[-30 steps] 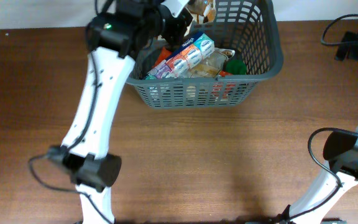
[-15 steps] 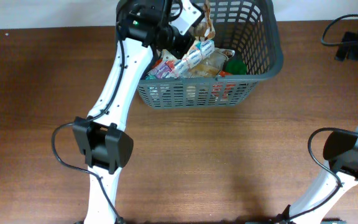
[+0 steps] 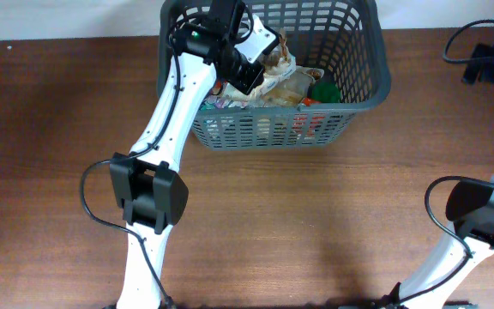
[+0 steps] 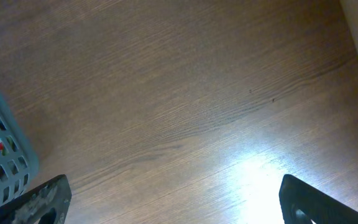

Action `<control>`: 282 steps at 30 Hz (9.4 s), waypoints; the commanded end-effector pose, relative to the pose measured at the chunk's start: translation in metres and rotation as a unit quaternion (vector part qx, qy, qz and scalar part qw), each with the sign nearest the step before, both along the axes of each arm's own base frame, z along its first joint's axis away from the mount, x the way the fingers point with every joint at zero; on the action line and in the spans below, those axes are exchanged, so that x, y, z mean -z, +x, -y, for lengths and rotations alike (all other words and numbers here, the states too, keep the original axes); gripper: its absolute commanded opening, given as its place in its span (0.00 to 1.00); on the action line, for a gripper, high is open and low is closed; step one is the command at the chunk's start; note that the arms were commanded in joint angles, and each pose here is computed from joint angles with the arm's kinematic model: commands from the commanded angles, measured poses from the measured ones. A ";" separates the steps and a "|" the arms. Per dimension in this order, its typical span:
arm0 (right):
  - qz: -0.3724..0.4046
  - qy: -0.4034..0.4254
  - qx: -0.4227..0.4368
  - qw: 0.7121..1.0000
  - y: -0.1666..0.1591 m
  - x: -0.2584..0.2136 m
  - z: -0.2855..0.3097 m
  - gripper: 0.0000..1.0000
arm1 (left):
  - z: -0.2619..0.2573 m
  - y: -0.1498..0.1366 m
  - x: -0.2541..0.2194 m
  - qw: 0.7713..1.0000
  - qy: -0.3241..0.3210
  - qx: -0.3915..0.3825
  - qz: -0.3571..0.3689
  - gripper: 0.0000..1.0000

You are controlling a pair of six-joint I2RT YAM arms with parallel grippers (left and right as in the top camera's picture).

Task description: Pack container

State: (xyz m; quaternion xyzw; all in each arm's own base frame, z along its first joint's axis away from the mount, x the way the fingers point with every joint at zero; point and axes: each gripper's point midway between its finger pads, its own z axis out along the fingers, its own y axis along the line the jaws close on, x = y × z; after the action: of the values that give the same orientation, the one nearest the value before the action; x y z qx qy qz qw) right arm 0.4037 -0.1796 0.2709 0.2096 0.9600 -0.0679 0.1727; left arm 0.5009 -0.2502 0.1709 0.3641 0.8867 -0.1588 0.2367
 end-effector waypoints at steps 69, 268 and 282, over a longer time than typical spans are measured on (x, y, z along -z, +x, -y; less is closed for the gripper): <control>-0.002 0.007 0.004 1.000 0.002 0.005 0.000 0.99 | -0.203 -0.445 -0.262 0.935 -0.140 -0.223 0.236 1.00; -0.003 0.007 0.003 1.000 0.002 0.005 0.000 0.99 | -0.255 -0.255 0.015 0.810 -0.118 -0.380 0.432 0.99; -0.012 -0.011 0.000 1.000 0.000 0.005 0.006 0.99 | -0.255 -0.255 0.015 0.810 -0.118 -0.379 0.432 0.99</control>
State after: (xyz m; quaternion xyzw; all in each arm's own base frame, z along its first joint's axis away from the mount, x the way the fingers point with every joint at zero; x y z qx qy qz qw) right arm 0.4033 -0.1805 0.2710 0.2077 0.9603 -0.0711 0.1720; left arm 0.2461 0.0033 0.1576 -0.0037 0.7349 0.0059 0.6781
